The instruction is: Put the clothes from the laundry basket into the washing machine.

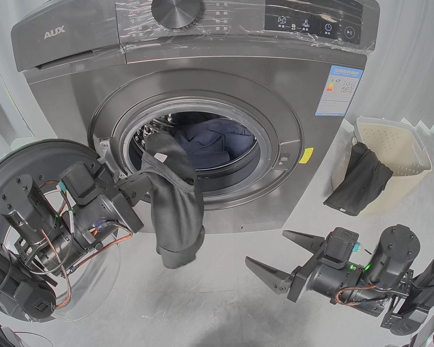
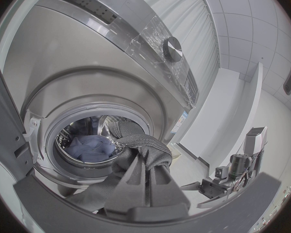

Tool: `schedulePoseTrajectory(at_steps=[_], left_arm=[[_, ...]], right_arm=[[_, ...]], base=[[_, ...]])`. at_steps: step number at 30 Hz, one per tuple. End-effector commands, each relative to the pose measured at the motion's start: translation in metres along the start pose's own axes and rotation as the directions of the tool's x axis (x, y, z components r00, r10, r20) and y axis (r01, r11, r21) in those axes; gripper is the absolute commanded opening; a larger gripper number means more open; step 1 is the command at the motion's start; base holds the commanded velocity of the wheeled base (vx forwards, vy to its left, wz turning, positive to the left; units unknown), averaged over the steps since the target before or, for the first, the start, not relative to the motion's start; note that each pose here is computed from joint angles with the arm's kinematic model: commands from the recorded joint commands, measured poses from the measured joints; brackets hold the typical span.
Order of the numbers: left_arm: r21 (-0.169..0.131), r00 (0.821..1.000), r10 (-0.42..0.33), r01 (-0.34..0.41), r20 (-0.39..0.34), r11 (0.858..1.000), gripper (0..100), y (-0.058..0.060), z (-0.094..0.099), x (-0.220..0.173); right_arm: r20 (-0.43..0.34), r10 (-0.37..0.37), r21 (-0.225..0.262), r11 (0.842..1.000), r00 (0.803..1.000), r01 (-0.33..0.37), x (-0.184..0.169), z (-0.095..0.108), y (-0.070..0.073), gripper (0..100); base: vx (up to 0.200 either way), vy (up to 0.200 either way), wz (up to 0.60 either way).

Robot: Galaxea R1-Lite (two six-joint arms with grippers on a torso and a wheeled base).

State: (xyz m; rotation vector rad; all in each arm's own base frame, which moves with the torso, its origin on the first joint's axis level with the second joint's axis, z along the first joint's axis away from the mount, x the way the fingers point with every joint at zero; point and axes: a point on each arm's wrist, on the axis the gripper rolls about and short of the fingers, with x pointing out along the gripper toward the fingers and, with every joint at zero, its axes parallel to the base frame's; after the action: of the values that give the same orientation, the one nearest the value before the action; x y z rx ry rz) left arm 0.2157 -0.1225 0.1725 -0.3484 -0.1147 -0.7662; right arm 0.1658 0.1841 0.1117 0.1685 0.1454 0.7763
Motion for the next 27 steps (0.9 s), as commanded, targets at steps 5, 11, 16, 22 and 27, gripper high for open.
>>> schedulePoseTrajectory(at_steps=[5,11,16,22,27], left_arm=[[0.017,0.996,-0.083,0.082,0.030,0.996,0,-0.009,0.015,-0.007],[0.015,0.996,-0.085,0.085,0.019,0.996,0,-0.008,0.012,-0.007],[0.006,0.996,-0.083,0.083,-0.008,0.996,0,-0.007,0.004,-0.003],[0.006,0.998,-0.063,0.063,-0.025,0.998,0,-0.002,-0.001,0.001],[0.003,0.997,-0.066,0.066,-0.031,0.998,0,-0.002,-0.003,0.001]], right_arm=[[0.011,-0.072,0.005,0.997,0.997,0.072,0.050,-0.009,-0.020,100],[0.107,0.021,-0.007,1.000,0.994,-0.021,0.072,0.010,-0.018,100],[0.173,0.113,-0.033,0.993,0.978,-0.109,0.084,0.024,-0.002,100],[0.160,0.206,-0.039,0.978,0.965,-0.203,0.085,0.016,0.015,100],[0.144,0.235,-0.040,0.972,0.961,-0.232,0.089,0.010,0.021,100]], base=[[0.000,0.000,0.00],[0.000,0.000,0.00],[0.000,0.000,0.00],[0.000,0.000,0.00],[0.000,0.000,0.00]])
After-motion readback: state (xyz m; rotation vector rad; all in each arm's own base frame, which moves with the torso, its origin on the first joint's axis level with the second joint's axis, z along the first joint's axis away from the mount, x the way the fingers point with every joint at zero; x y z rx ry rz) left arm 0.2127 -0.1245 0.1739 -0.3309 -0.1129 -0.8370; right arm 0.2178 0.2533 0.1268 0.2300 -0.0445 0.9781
